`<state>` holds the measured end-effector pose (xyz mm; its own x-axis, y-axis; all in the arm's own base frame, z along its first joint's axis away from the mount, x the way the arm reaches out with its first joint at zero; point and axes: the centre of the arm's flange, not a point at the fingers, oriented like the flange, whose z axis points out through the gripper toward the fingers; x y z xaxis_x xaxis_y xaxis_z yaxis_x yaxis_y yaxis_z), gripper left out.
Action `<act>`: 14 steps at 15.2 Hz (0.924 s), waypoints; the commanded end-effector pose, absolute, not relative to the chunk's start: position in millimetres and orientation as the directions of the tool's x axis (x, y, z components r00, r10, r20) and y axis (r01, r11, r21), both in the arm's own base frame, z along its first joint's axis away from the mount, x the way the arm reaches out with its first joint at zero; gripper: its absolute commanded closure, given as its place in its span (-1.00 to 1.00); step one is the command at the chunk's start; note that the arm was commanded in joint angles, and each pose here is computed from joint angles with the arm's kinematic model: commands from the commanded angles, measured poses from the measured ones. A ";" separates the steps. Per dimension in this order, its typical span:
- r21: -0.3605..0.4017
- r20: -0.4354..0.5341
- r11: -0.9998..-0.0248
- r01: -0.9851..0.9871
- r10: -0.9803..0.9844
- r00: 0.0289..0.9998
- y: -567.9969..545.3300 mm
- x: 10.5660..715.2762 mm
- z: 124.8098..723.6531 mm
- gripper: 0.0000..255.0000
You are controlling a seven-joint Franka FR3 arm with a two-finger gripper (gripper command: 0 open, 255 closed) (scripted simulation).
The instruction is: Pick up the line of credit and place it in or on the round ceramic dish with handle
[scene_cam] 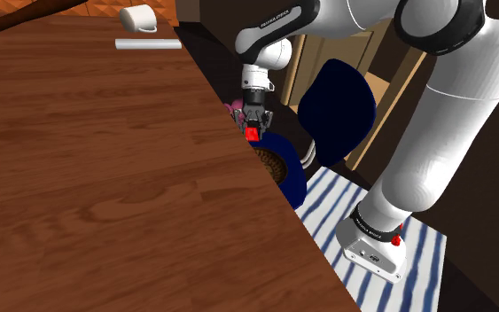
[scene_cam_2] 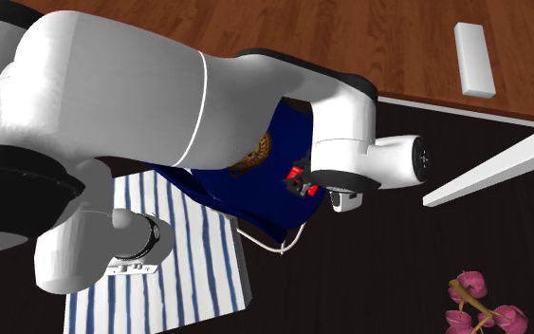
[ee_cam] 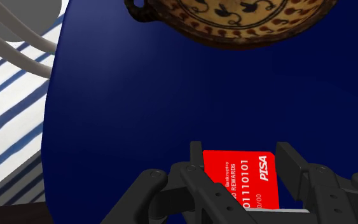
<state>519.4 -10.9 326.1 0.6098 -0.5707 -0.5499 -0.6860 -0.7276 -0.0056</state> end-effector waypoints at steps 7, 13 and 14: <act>-0.006 -0.550 -0.728 -0.686 -0.570 0.610 -12.0 519.0 368.0 1.00; -0.006 -0.550 -0.728 -0.686 -0.570 0.610 -12.0 519.0 399.7 1.00; -0.006 -0.550 -0.728 -0.686 -0.570 0.610 -12.0 519.0 405.0 1.00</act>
